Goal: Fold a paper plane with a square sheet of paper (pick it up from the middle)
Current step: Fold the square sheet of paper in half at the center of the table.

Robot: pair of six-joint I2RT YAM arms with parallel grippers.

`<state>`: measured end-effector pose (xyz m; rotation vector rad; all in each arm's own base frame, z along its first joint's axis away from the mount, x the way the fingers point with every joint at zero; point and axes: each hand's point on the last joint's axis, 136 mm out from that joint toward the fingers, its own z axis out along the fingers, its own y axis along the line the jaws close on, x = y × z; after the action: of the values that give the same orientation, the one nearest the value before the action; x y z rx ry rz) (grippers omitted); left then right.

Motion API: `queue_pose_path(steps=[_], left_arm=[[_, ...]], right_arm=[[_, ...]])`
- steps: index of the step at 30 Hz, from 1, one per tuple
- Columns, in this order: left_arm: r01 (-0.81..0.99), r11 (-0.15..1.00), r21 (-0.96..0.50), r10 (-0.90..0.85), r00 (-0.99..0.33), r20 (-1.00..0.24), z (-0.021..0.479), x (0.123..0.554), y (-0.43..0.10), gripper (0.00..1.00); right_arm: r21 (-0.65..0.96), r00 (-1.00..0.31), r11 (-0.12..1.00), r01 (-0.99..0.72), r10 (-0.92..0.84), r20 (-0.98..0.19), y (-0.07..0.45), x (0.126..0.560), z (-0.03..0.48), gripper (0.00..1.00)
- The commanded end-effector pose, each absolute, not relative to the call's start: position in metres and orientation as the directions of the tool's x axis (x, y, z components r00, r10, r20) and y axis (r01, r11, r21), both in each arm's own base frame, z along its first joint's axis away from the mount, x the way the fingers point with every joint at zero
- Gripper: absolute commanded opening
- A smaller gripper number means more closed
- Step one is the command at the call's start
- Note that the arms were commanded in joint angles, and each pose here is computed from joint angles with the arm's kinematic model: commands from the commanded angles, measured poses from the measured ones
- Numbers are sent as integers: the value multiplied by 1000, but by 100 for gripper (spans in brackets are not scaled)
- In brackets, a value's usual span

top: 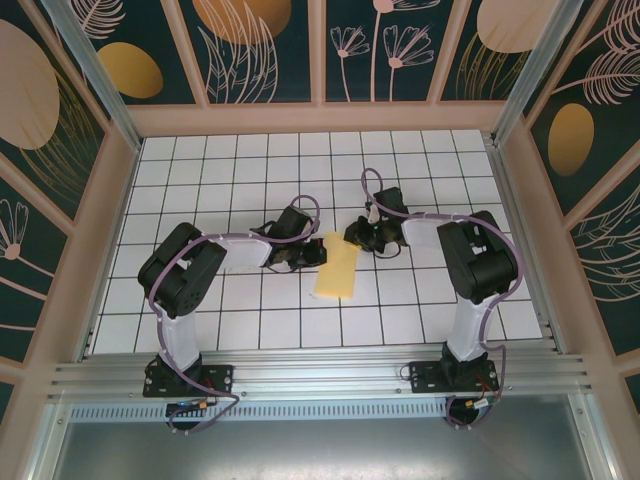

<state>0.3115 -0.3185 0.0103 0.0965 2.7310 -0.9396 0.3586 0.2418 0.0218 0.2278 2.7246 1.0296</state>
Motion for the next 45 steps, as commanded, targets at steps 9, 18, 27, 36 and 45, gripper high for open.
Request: queue_pose_path(steps=[9, 18, 27, 36, 45], left_arm=[[44, 927, -372, 15, -997, -79, -63, 266, -265, 0], [45, 927, -372, 16, -997, -80, -63, 267, -265, 0], [45, 929, -368, 18, -997, -77, -64, 265, -264, 0], [44, 928, -370, 15, -997, -82, -62, 267, -265, 0], [46, 928, -369, 17, -997, -81, -62, 267, -265, 0]], right_arm=[[669, -957, 742, 50, 226, -179, 235, 380, 36, 25], [633, -964, 766, 117, 241, -114, 225, 369, 2, 25], [706, -952, 707, 48, 247, -182, 232, 390, 48, 25], [705, -957, 703, 92, 257, -132, 228, 386, 26, 25], [619, -952, 762, 192, 297, -70, 212, 378, -9, 25]])
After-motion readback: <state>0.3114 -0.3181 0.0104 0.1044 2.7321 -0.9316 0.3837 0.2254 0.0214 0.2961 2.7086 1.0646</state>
